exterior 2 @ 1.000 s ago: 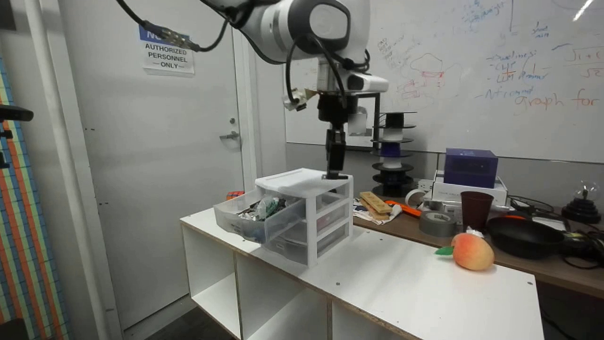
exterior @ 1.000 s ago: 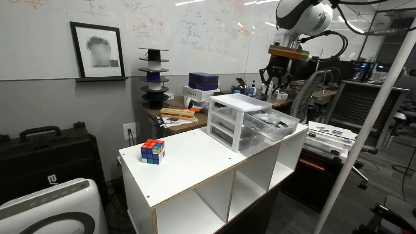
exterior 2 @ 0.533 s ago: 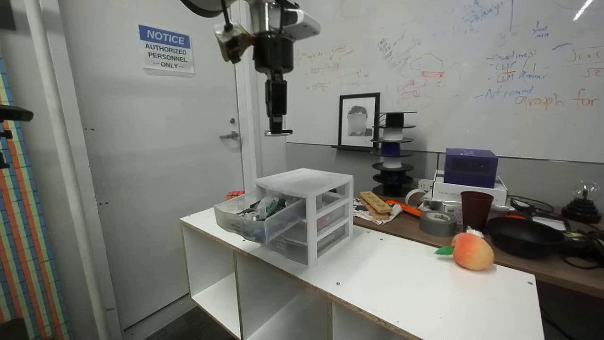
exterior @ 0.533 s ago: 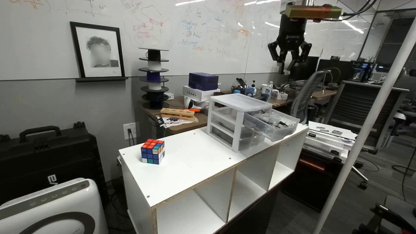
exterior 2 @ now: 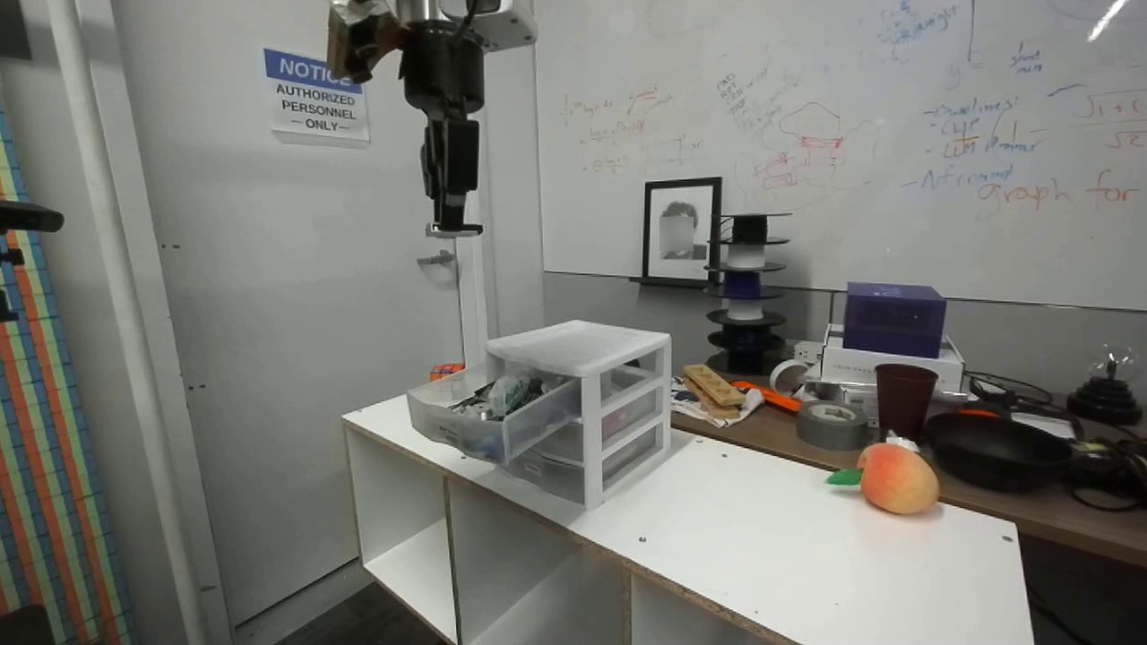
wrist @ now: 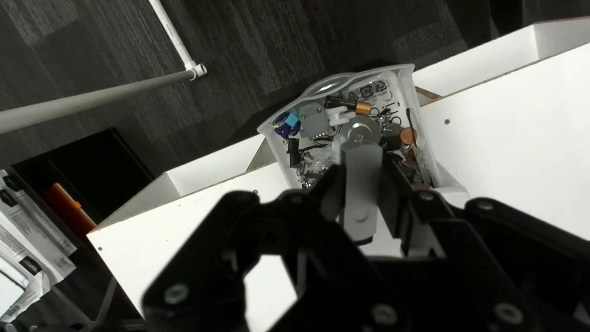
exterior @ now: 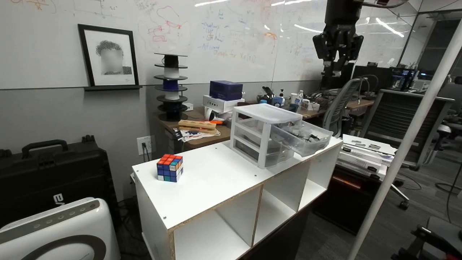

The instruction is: Put the white paper and the grey object into the drawer then close the drawer.

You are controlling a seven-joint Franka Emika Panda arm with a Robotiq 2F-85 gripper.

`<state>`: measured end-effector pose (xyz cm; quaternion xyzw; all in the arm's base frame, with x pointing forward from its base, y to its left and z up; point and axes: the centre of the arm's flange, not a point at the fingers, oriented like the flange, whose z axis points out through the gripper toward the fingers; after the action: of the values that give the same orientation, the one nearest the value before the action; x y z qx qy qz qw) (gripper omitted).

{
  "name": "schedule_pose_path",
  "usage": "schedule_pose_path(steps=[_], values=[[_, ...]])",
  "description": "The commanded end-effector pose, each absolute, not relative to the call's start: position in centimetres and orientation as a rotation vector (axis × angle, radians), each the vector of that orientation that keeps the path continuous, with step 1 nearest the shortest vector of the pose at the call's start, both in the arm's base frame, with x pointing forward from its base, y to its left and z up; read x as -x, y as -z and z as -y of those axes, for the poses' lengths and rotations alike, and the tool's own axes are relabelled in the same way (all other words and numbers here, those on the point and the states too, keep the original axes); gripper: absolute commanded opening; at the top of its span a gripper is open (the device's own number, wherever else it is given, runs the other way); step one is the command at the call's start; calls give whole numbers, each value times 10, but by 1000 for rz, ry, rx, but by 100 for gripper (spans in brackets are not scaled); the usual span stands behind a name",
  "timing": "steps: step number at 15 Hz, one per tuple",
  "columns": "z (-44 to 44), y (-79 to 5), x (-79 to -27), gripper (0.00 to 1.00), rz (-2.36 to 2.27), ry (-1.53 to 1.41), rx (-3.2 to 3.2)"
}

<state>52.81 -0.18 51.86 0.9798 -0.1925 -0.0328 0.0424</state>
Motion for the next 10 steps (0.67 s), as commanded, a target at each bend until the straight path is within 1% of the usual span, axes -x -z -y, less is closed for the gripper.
schedule_pose_path(steps=[1, 5, 10], values=[[35, -499, -533, 11, 514, 41, -3032], [46, -470, -557, 11, 430, 61, -3077], [25, -415, -597, 11, 333, 130, -3071]])
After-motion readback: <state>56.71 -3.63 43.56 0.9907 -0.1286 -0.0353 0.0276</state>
